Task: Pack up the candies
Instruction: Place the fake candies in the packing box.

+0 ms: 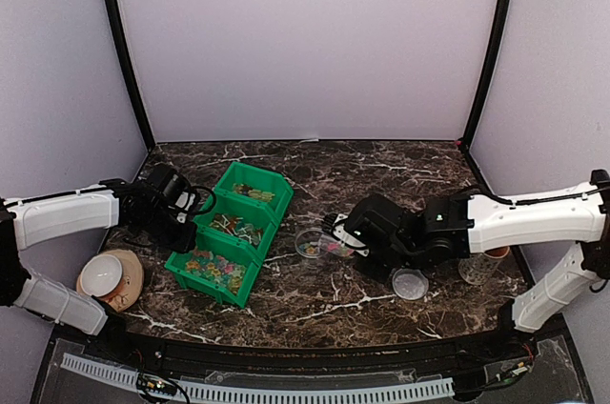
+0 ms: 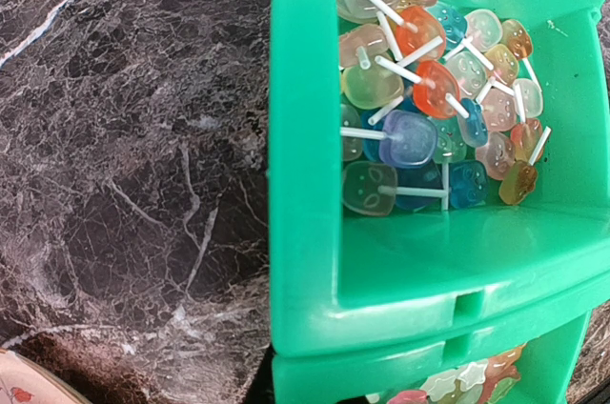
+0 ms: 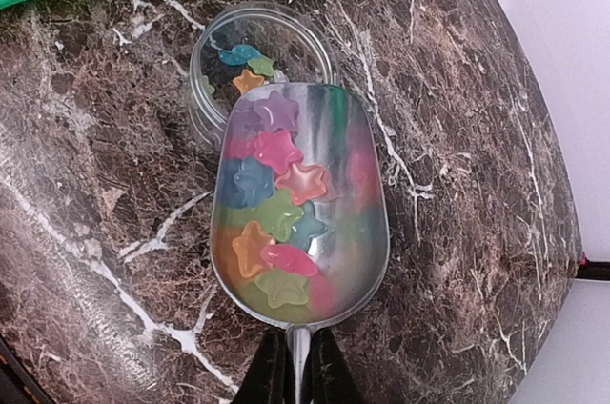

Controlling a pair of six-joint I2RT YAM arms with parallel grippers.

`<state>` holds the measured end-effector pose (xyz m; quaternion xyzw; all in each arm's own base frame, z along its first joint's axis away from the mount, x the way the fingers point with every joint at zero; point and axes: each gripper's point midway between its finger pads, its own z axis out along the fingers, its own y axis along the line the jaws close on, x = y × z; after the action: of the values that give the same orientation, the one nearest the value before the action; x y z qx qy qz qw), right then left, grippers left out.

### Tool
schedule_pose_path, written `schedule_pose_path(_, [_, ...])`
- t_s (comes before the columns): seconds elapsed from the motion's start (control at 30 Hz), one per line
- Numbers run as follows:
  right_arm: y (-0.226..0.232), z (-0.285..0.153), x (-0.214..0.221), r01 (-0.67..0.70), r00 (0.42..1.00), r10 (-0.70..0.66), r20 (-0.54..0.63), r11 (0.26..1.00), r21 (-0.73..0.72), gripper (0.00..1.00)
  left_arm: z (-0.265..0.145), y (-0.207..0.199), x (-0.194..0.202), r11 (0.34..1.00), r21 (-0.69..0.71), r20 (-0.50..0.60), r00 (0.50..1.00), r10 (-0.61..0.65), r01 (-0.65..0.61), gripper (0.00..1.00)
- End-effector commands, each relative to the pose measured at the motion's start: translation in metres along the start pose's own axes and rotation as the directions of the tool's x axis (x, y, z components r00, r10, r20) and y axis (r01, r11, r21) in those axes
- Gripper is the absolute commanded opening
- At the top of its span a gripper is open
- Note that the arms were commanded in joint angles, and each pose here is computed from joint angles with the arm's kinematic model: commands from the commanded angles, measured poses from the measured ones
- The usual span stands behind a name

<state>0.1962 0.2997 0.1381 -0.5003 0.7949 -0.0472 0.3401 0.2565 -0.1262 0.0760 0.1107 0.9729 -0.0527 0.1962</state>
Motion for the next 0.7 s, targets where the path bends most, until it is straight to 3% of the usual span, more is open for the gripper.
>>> schedule_pose_path(0.0, [-0.009,-0.004,-0.004,0.007,1.000,-0.006,-0.021,0.999,0.031,0.00,-0.026,-0.019,-0.055,0.996,0.086,0.206,0.978,-0.031,0.014,0.00])
schedule_pose_path(0.67, [-0.013,-0.014,-0.014,0.095,0.988,-0.089,-0.126,0.995,0.036,0.00,-0.030,-0.019,-0.056,0.996,0.087,0.216,0.976,-0.033,0.015,0.00])
